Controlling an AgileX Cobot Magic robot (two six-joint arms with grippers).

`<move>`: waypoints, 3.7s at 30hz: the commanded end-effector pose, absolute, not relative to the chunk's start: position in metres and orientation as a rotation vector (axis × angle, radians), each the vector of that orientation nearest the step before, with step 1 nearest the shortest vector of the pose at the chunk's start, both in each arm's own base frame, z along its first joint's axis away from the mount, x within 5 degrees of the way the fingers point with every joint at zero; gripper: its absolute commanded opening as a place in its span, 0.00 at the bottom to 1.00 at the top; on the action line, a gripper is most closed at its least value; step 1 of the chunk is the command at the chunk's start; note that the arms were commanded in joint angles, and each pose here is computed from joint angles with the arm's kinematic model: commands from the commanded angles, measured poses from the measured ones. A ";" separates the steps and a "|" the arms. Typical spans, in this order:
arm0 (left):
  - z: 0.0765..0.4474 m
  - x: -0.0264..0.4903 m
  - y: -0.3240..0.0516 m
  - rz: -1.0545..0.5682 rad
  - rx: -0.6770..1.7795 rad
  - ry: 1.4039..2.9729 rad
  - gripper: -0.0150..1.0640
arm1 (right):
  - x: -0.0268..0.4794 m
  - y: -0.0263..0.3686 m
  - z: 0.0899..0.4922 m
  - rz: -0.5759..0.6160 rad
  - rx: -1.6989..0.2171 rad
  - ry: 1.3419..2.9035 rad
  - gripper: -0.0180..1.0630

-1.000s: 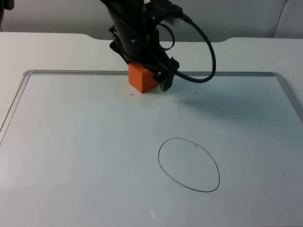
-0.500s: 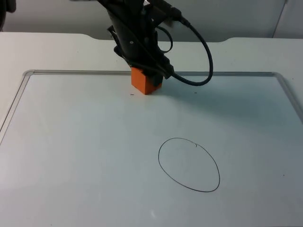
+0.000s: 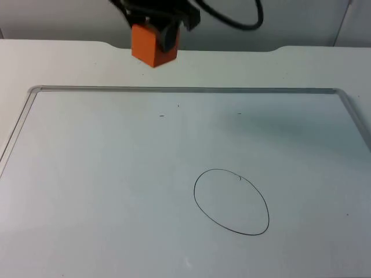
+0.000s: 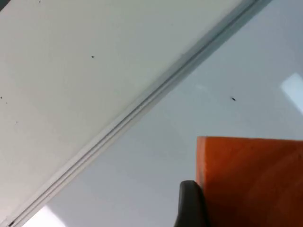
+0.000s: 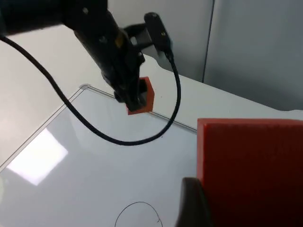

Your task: Pick up one cube with the left hand and another cube with the right hand. First place the cube in the right hand at the target position, then stack the cube in the left hand on top.

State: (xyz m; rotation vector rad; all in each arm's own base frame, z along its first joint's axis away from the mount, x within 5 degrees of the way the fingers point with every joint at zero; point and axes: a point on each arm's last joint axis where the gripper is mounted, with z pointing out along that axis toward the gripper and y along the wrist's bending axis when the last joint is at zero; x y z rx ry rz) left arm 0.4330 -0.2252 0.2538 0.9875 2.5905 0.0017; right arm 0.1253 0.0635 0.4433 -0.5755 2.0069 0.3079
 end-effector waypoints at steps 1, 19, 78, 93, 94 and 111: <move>0.284 0.417 -0.227 -0.093 1.008 2.560 0.01 | 0.126 0.065 0.444 0.317 -0.576 1.989 0.01; 0.285 0.292 -0.162 -0.112 1.040 2.716 0.01 | 0.132 0.070 0.429 0.348 -0.618 2.141 0.01; 0.236 0.199 -0.119 -0.225 0.913 2.725 0.01 | 0.251 0.203 0.125 0.210 -0.638 2.710 0.01; 0.236 0.199 -0.119 -0.237 0.909 2.722 0.01 | 0.250 0.204 0.125 0.236 -0.575 2.737 0.01; 0.236 0.199 -0.119 -0.237 0.909 2.722 0.01 | 0.250 0.204 0.125 0.236 -0.575 2.737 0.01; 0.236 0.199 -0.119 -0.237 0.908 2.720 0.01 | 0.250 0.204 0.125 0.248 -0.553 2.745 0.05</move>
